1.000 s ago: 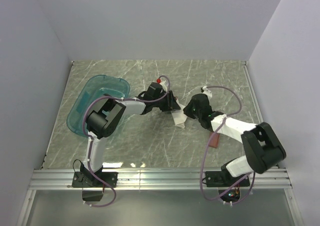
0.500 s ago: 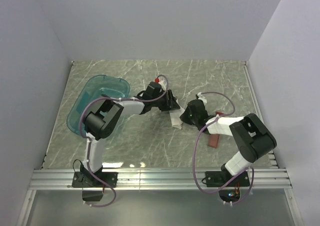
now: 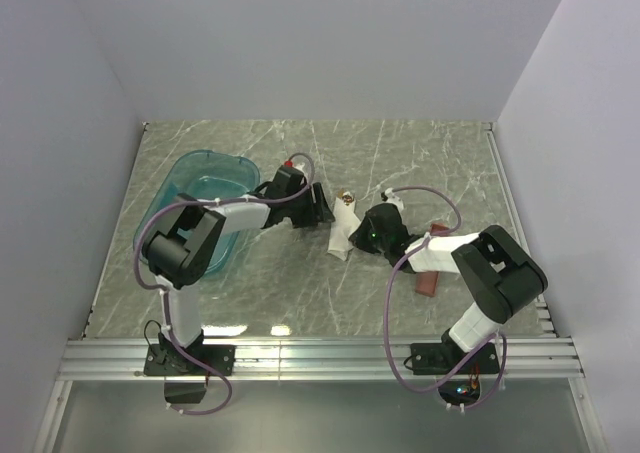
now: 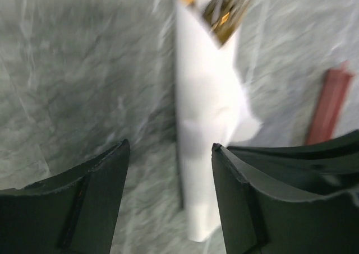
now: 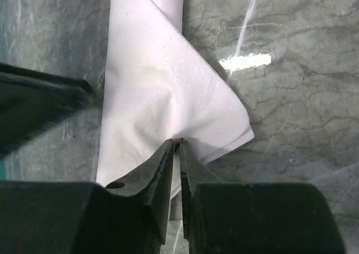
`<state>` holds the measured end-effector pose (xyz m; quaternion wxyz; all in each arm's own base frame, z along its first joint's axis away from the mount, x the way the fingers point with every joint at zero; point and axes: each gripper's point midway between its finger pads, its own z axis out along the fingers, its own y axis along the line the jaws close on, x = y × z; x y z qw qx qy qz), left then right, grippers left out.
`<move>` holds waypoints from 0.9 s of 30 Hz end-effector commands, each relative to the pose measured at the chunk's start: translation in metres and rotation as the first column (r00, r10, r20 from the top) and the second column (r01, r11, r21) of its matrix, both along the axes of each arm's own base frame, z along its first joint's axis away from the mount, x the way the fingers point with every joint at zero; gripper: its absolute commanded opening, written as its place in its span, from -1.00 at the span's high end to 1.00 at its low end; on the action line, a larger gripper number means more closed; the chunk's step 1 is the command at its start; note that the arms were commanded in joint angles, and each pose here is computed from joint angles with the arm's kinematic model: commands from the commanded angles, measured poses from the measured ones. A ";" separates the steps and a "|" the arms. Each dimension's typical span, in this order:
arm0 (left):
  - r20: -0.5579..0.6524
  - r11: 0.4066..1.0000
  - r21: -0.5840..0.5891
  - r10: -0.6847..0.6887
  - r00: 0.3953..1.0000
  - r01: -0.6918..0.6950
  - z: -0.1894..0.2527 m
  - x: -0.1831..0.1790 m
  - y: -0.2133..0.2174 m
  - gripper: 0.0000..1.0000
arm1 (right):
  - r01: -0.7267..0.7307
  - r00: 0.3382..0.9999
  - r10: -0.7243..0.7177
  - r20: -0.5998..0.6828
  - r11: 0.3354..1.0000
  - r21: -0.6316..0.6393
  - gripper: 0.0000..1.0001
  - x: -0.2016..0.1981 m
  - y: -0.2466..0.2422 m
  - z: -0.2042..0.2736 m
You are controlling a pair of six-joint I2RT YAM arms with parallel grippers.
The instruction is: Place the utensils on the paper napkin and roll it up
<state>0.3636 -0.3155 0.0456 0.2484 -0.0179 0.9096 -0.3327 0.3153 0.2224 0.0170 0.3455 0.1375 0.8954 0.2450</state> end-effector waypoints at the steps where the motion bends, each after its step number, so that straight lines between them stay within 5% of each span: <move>1: -0.021 0.994 0.030 -0.109 0.994 0.109 -0.014 -0.012 -0.005 -0.33 | 0.019 0.999 -0.020 -0.042 0.999 -0.030 0.66 -0.010 -0.008 -0.017; 18: -0.162 0.965 -0.047 -0.262 0.951 0.258 -0.044 -0.049 -0.034 -0.06 | 0.063 0.995 -0.068 -0.077 0.996 -0.066 0.67 -0.021 -0.023 -0.028; 27: -0.185 0.934 -0.243 -0.311 0.932 0.263 -0.029 -0.050 -0.040 0.70 | 0.059 0.997 -0.061 -0.047 0.997 -0.055 0.67 -0.017 -0.021 -0.017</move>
